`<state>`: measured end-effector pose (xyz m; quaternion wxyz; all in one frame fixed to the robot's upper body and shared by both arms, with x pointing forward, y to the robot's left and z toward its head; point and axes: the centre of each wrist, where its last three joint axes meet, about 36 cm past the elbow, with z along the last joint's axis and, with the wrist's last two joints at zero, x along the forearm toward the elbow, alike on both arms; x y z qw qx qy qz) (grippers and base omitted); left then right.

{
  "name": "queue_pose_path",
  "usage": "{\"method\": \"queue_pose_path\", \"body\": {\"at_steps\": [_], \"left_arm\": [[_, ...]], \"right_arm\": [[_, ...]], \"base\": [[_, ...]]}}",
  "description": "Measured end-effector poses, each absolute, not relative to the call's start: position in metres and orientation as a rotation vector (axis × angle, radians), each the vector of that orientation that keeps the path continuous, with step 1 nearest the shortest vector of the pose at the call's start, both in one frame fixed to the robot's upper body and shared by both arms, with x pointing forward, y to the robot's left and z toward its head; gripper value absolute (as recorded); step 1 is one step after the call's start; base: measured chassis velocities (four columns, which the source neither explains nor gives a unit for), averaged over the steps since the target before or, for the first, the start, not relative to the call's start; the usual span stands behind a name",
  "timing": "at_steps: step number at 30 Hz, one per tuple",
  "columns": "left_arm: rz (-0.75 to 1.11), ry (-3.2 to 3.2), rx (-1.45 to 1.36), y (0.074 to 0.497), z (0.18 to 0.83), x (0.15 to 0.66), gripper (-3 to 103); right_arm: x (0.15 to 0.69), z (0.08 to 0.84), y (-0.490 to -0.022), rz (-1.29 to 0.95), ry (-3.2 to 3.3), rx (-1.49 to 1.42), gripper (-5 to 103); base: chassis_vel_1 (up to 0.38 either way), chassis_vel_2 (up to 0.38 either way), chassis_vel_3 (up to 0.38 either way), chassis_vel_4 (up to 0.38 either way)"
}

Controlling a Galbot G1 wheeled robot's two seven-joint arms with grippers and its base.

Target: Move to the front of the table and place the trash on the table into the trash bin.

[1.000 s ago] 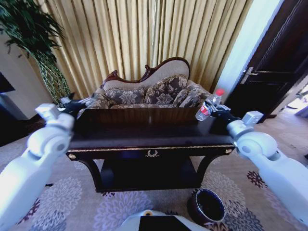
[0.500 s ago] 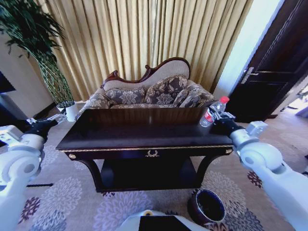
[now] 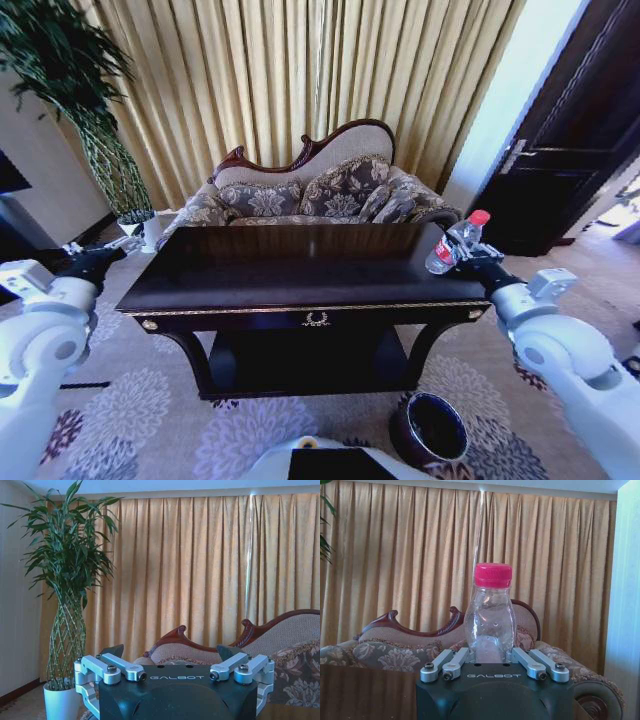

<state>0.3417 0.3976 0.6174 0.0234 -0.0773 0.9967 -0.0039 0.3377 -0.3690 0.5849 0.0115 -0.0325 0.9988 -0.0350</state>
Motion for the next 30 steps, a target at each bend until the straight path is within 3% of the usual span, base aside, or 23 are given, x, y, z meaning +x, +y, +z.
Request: {"method": "queue_pose_path", "body": {"at_steps": [22, 30], "left_arm": [[-0.018, 3.096, -0.209, 0.397, 0.612, 0.341, 100], [-0.029, 3.07, -0.122, 0.398, 0.61, 0.341, 100]], "right_arm": [[0.339, 0.583, -0.371, -0.096, 3.123, -0.091, 23], [0.351, 0.569, -0.396, -0.139, 3.145, 0.025, 22]], "base": [[0.061, -0.057, -0.067, 0.058], [0.124, -0.129, -0.128, 0.126]]}}
